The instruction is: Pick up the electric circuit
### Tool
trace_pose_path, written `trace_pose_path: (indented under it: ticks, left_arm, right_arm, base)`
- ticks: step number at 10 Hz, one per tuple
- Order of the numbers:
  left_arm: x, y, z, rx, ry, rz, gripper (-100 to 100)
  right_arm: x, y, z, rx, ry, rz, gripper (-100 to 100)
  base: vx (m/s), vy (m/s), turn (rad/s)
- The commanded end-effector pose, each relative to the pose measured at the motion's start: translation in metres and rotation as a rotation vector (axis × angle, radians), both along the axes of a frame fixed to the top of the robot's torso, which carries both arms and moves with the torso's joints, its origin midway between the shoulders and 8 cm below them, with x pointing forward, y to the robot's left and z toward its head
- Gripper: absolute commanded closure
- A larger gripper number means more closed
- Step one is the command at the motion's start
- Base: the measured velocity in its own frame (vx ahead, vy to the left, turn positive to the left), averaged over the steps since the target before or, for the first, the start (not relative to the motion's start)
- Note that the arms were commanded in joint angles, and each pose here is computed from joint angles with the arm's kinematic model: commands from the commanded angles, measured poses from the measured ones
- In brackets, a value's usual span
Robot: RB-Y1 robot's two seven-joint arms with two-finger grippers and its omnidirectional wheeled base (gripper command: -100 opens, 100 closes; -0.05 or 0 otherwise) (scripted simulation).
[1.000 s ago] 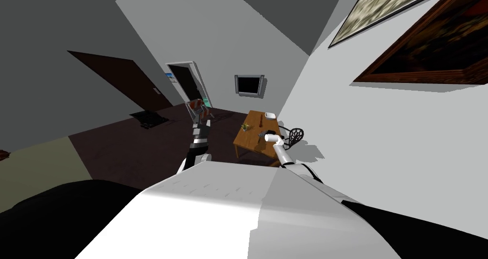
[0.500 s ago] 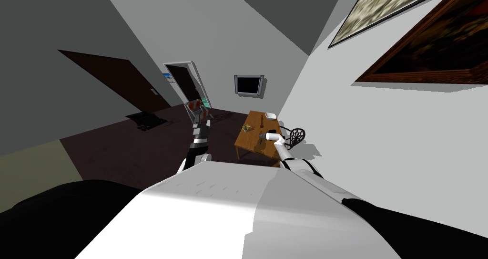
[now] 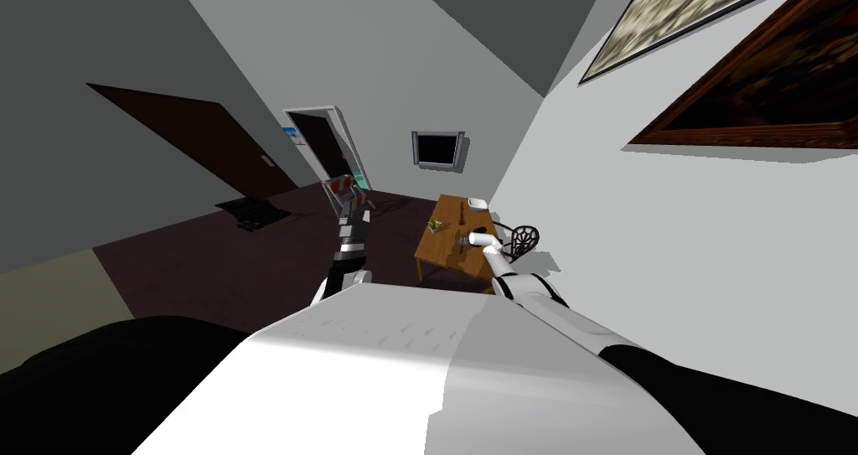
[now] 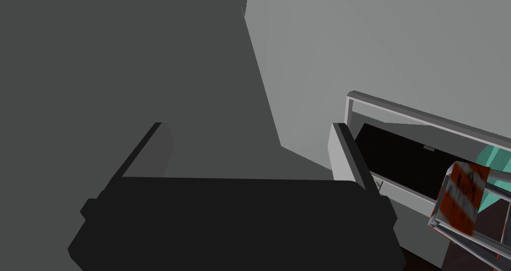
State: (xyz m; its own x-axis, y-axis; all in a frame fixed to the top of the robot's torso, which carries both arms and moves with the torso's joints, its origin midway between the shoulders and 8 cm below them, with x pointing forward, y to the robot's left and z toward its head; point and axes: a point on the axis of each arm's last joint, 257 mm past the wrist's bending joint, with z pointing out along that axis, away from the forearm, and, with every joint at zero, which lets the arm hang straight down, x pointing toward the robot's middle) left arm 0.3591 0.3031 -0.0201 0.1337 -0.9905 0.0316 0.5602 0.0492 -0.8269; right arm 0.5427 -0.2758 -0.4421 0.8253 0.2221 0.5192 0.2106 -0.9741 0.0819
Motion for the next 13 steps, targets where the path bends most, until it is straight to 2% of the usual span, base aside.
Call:
trace_pose_path:
  ticks: [1,2,3,4,5,6,7,9,10,11,13]
  left_arm:
    - [0.0,0.0,0.0,0.0,0.0,0.0,0]
    - [0.0,0.0,0.0,0.0,0.0,0.0,0]
    - [0.0,0.0,0.0,0.0,0.0,0.0,0]
    - [0.0,0.0,0.0,0.0,0.0,0.0,0]
    - [0.0,0.0,0.0,0.0,0.0,0.0,0]
    - [0.0,0.0,0.0,0.0,0.0,0.0,0]
    - [0.0,0.0,0.0,0.0,0.0,0.0,0]
    - [0.0,0.0,0.0,0.0,0.0,0.0,0]
    - [0.0,0.0,0.0,0.0,0.0,0.0,0]
    - [0.0,0.0,0.0,0.0,0.0,0.0,0]
    - [0.0,0.0,0.0,0.0,0.0,0.0,0]
  right_arm:
    - [-0.008,-0.01,-0.005,0.024,0.062,-0.06,-100]
    - [-0.007,-0.01,-0.004,0.033,0.06,-0.076,-100]
    - [-0.014,-0.013,-0.012,0.031,0.084,-0.084,-100]
    - [-0.016,-0.018,-0.011,0.05,0.111,-0.129,-100]
    - [-0.023,-0.021,-0.018,0.048,0.13,-0.136,-100]
    - [-0.026,-0.027,-0.017,0.064,0.158,-0.18,-100]
    - [-0.031,-0.029,-0.022,0.062,0.173,-0.186,-100]
    - [-0.043,-0.042,-0.026,0.086,0.237,-0.273,-100]
    - [-0.046,-0.043,-0.029,0.085,0.244,-0.276,-100]
    - [-0.053,-0.049,-0.031,0.093,0.273,-0.315,-100]
    - [-0.053,-0.049,-0.031,0.093,0.273,-0.315,-100]
  base:
    - [0.071,0.098,-0.042]
    - [0.05,0.086,-0.023]
    - [0.004,0.034,0.004]
    - [0.006,0.044,-0.023]
    - [0.014,0.049,-0.018]
    - [0.022,0.063,-0.022]
    - [0.022,0.046,-0.013]
    - [0.03,0.07,-0.02]
    - [0.032,0.067,-0.016]
    - [0.019,0.054,-0.01]
    - [0.011,0.026,-0.005]
